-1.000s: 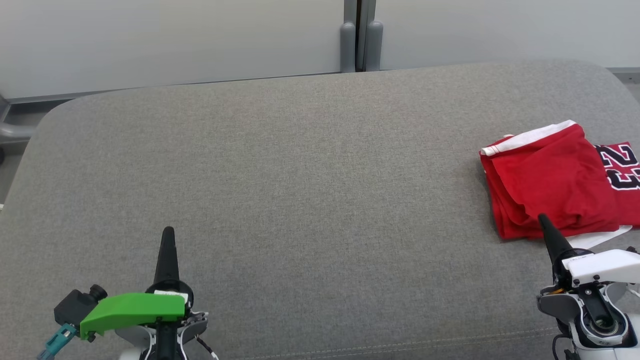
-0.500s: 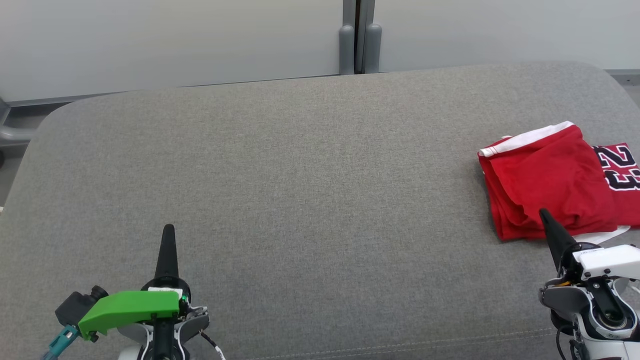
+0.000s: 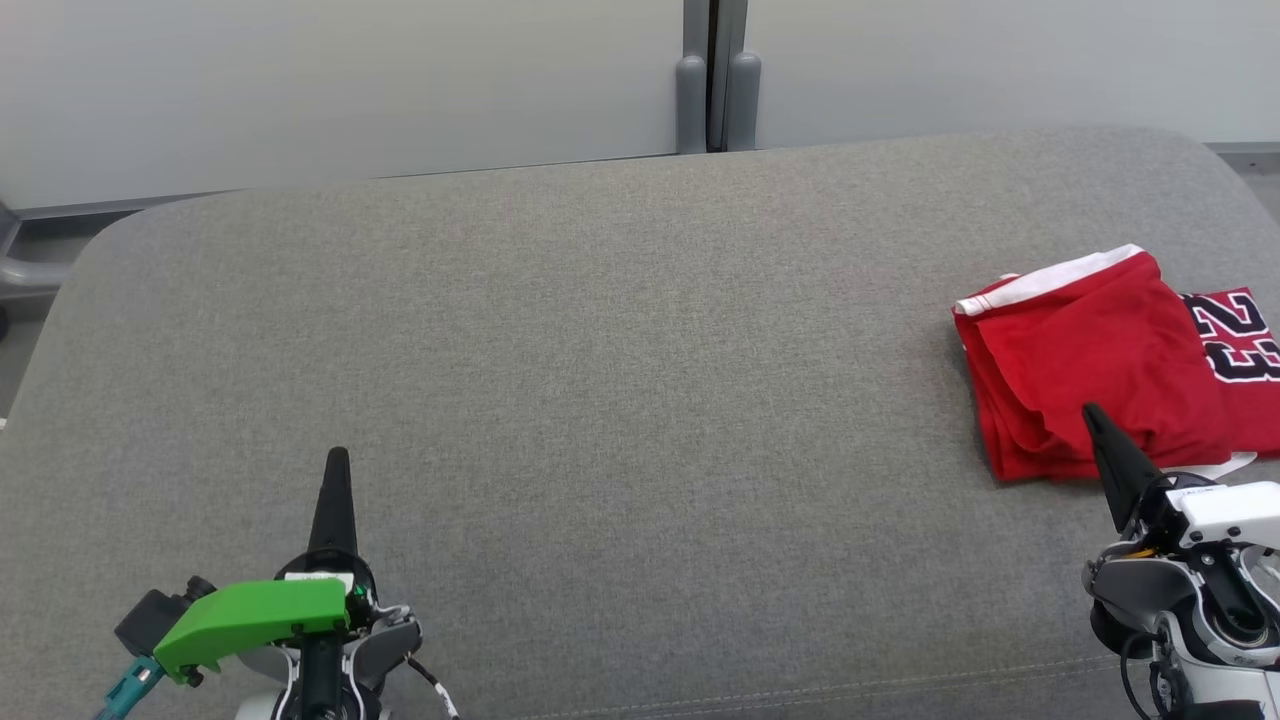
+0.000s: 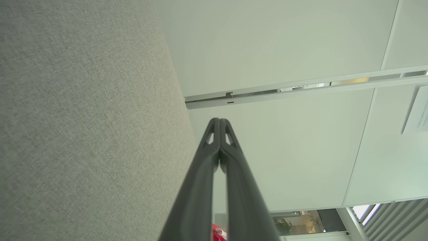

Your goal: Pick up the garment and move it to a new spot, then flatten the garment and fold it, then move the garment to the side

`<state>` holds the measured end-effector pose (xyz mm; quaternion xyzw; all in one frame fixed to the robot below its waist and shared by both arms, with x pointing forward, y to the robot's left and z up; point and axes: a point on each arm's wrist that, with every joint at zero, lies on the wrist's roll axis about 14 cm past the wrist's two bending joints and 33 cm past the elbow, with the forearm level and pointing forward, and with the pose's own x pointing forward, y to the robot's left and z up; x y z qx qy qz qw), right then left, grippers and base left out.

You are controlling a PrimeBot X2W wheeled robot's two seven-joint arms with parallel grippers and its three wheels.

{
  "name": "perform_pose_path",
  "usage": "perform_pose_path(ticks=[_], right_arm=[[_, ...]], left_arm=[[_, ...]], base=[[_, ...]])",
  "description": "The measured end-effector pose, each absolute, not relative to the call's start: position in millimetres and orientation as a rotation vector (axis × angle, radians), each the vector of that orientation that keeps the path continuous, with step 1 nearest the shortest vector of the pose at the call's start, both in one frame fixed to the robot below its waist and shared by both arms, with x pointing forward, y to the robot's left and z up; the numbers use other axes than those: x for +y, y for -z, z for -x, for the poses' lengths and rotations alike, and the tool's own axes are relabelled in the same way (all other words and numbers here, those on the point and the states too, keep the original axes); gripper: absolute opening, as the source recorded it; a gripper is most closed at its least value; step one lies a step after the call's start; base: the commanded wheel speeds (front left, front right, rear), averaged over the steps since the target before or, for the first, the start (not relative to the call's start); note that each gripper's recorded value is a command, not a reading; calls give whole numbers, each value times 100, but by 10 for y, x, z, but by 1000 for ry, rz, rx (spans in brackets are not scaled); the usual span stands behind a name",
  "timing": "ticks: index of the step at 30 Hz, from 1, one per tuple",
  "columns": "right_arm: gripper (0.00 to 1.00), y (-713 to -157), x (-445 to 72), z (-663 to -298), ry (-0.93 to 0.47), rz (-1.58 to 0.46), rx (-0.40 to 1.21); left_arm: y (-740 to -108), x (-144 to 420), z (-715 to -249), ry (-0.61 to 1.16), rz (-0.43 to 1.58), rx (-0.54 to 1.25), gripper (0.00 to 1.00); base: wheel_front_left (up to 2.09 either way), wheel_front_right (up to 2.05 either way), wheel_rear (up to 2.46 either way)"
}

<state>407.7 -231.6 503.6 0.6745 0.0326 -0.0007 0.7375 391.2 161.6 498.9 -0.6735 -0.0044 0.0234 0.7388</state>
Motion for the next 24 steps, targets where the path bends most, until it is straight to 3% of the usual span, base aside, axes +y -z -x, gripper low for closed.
perform_pose_path(ticks=[24], right_arm=[[0,-5108,-2358,-4090,-26,-1579,49]], left_arm=[[-5033,1614,-3935,-49,1569,-24,0]], base=[[0,0,0]])
